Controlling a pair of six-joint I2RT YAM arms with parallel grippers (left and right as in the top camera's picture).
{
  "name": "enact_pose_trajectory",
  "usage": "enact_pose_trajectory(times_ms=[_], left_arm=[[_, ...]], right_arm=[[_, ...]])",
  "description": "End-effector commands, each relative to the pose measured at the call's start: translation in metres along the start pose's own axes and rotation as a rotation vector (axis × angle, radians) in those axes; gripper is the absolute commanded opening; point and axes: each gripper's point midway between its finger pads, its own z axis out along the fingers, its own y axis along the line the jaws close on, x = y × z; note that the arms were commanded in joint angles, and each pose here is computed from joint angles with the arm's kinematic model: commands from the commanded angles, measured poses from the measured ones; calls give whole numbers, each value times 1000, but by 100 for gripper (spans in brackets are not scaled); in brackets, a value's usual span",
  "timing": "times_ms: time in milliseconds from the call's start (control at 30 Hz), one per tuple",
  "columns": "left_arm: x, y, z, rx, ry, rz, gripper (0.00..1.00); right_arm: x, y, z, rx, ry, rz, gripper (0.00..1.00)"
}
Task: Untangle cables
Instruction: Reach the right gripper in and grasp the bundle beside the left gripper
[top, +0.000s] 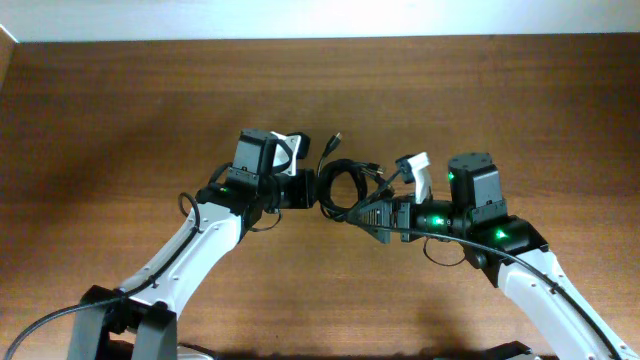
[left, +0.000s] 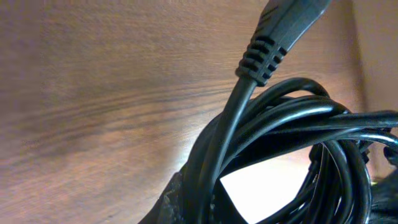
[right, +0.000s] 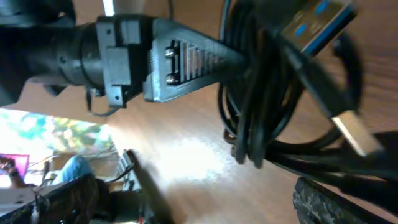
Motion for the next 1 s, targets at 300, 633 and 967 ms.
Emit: enact_pose_trajectory(times_ms=[300, 633, 967], left_arm=[[-10, -9, -2, 24, -21, 274, 0], [-7, -19, -3, 85, -10, 237, 0], [2, -45, -7, 239, 26, 246, 0]], right_arm=[[-16, 14, 12, 19, -64, -216, 99], [-15, -6, 14, 116, -64, -183, 99], [-27, -22, 10, 220, -119, -187, 99]])
